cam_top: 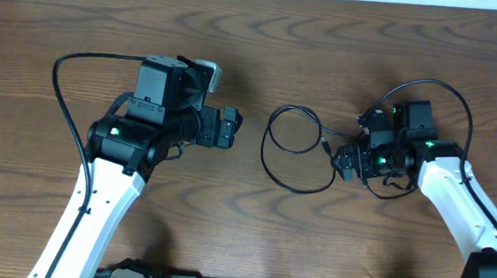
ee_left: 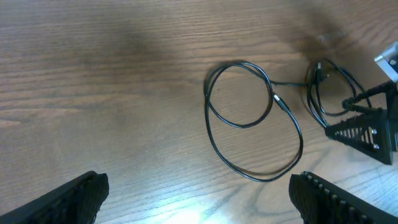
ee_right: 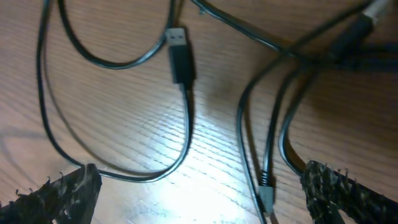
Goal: Untangle cables
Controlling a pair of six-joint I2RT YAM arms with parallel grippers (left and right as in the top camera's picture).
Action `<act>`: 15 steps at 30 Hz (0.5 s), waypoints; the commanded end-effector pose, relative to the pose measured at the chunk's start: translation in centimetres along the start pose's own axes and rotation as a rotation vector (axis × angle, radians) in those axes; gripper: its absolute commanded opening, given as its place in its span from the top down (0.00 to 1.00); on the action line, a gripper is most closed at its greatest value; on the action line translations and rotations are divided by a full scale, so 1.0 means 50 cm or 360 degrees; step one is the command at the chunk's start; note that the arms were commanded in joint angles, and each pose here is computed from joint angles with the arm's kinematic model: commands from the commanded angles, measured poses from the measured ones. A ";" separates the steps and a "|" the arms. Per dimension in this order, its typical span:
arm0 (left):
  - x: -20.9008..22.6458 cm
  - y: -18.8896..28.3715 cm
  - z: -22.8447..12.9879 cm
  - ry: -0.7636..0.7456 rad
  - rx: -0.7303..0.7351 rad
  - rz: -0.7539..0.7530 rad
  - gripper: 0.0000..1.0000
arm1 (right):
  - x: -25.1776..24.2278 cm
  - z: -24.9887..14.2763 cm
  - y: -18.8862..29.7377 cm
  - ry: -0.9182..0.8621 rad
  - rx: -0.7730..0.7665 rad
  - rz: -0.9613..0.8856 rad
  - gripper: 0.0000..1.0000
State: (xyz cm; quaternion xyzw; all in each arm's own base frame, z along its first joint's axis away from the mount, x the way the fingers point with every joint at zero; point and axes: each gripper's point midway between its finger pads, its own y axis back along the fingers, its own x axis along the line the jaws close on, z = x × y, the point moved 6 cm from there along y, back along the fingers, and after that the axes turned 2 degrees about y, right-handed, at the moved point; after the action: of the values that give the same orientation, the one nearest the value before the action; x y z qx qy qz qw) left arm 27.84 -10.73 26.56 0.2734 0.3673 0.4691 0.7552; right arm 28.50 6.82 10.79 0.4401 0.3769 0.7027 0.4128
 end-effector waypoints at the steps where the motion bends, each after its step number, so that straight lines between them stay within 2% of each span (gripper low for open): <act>1: -0.003 -0.005 -0.005 -0.0028 0.0023 -0.0033 0.02 | -0.027 -0.015 -0.010 -0.0118 0.0058 -0.0023 0.01; 10: -0.003 -0.005 -0.007 -0.0026 0.0030 -0.0033 0.02 | -0.060 -0.026 -0.018 -0.0310 0.0105 -0.0186 0.01; 15: -0.002 -0.005 -0.012 0.0064 0.0054 -0.0027 0.02 | -0.068 -0.037 -0.036 -0.0394 0.0170 -0.0208 0.01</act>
State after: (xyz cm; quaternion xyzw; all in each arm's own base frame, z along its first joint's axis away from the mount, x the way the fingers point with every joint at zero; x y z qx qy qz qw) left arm 27.57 -10.82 26.44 0.2757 0.3749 0.4623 0.7548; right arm 28.46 4.46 8.64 0.4966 0.3838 0.6245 0.4648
